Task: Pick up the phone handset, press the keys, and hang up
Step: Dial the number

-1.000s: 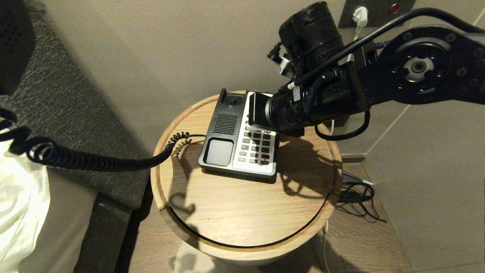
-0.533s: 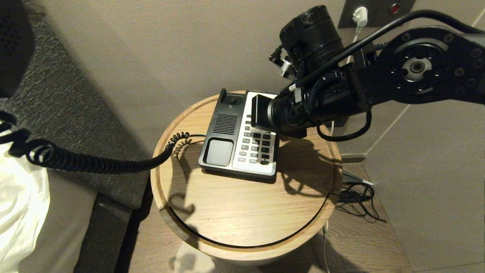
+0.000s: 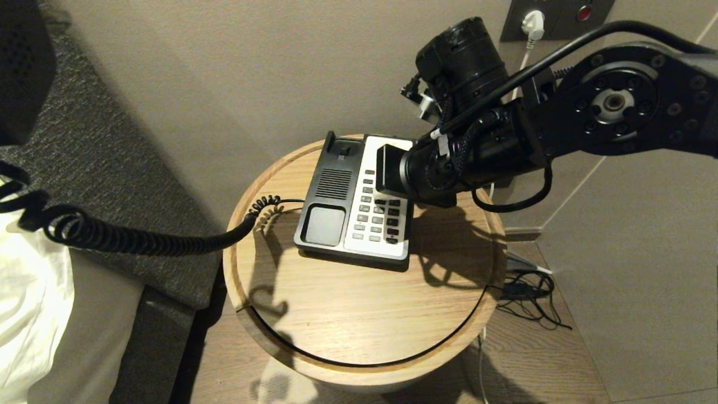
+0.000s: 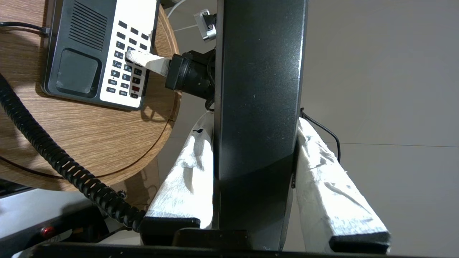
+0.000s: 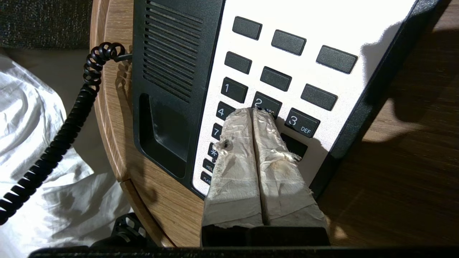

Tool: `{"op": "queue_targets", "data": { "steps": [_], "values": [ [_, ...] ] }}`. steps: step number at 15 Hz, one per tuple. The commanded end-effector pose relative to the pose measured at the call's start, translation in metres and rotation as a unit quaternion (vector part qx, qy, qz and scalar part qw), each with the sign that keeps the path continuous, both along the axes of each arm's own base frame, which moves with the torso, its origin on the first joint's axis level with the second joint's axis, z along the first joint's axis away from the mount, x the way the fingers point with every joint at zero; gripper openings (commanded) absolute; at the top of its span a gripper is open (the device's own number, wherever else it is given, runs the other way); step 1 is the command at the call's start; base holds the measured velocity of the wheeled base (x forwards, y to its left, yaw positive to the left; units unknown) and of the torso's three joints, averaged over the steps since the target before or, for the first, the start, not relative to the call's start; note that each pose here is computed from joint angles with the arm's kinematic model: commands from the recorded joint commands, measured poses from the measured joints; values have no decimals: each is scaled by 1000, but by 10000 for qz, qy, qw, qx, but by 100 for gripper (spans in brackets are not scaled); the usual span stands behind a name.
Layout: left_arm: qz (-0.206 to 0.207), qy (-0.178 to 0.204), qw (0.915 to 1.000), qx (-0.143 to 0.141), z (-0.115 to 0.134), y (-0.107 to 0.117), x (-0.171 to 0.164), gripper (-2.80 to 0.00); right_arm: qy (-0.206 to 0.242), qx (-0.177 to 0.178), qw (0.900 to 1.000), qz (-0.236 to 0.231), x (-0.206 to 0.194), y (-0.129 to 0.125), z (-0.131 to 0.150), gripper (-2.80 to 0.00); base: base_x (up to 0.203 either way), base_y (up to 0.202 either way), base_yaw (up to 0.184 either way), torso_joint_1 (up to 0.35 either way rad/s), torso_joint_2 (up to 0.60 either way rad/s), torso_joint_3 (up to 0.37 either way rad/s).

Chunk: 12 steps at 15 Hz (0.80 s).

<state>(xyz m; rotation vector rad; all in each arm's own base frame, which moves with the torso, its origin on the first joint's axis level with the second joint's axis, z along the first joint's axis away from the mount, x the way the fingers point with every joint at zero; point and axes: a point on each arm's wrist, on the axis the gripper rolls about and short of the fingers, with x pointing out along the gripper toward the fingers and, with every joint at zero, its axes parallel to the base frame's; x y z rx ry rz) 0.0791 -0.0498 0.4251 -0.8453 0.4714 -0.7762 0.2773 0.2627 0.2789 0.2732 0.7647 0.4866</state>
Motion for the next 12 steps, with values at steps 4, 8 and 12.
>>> {"op": "queue_targets", "data": {
  "steps": [4,8,12],
  "values": [
    [-6,59,10000,-1,-1,0,1,-280,130,-131,9998,-47,3,-2,-10,-280,0,0,0,0,0,0],
    [2,64,10000,-6,-2,0,0,-280,-23,15,10000,-13,-3,-4,4,-280,0,0,0,0,0,0],
    [11,85,10000,4,-3,1,-1,-280,-61,82,9999,-1,-9,-7,11,-280,0,0,0,0,0,0]
  ]
}}
